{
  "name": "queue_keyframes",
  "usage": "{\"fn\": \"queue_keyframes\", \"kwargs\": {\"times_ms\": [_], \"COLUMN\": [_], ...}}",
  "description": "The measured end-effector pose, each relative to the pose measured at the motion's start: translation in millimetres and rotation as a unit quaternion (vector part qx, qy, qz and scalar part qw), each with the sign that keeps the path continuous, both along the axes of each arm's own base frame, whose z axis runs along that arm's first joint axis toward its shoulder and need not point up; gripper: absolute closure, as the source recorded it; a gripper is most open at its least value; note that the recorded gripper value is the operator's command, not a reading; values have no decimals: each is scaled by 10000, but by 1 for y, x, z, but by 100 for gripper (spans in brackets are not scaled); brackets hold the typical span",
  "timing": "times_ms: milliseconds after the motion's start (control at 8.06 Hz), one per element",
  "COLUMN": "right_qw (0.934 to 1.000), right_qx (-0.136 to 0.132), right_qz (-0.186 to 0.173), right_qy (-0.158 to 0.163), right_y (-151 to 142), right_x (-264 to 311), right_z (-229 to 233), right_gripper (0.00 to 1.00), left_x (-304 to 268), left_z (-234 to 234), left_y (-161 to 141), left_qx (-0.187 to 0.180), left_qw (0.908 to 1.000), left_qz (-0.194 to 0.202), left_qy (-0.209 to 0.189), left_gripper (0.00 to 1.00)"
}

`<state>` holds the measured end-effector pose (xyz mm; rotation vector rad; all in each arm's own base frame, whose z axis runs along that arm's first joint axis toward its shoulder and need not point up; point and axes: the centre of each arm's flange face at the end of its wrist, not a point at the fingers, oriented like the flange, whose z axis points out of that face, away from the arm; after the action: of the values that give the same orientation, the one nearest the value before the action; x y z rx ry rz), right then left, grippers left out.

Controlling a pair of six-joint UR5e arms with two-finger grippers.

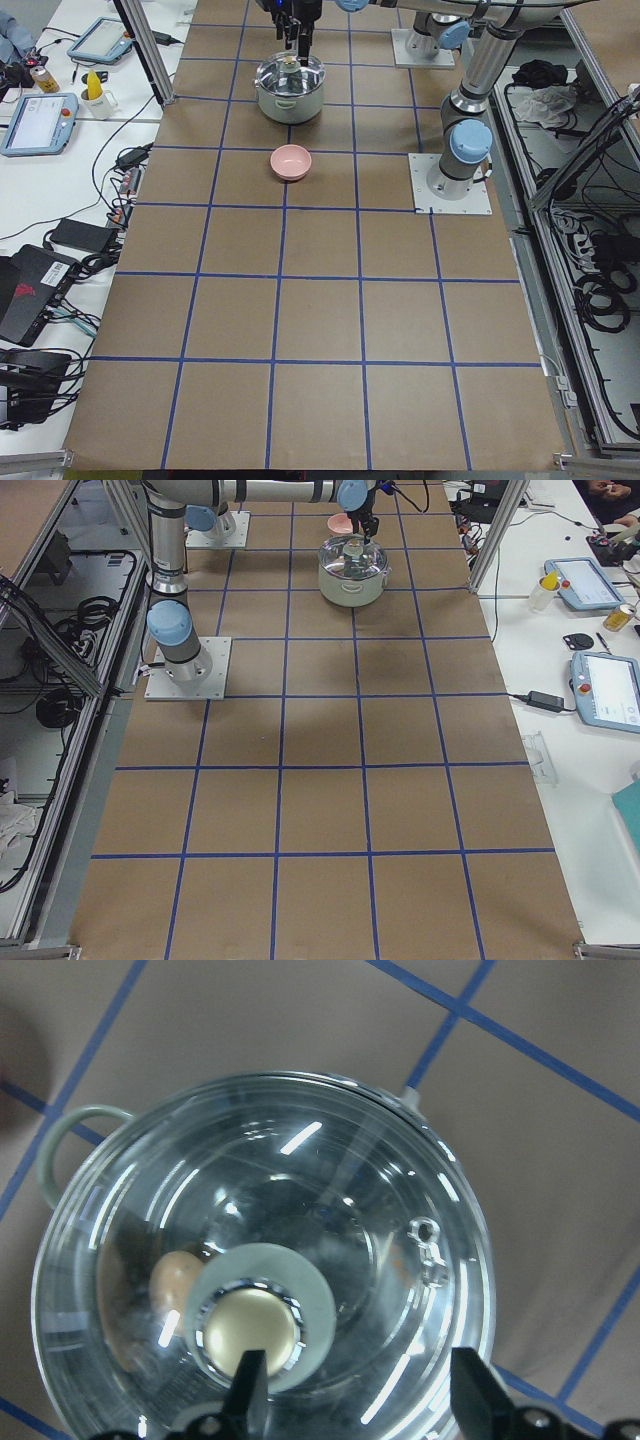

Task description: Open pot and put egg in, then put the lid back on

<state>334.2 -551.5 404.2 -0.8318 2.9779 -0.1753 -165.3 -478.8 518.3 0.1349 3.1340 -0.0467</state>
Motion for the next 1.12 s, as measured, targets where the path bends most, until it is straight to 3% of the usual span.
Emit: {"fn": "queue_keyframes", "kwargs": {"times_ms": [248,620,869,1117], "right_qw": [9984,9861,9792,9773], "right_qx": [109,351,503,534], "right_qz": [-534,-1610,-1943,-2013], "right_qy": [148,196,288,383], "right_y": [-8,-7,-1,2], "right_x": [-67,-194,-233,-242], "right_z": [28,72,79,80], "right_gripper": [0,0,0,0], "left_x": [0,0,0,0], "left_z": [0,0,0,0], "left_y": [0,0,0,0], "left_qx": [0,0,0,4], "left_qw": [10000,10000,10000,10000], "left_qz": [5,5,8,24], "left_qy": [0,1,10,14], "left_gripper": [0,0,0,0]}}
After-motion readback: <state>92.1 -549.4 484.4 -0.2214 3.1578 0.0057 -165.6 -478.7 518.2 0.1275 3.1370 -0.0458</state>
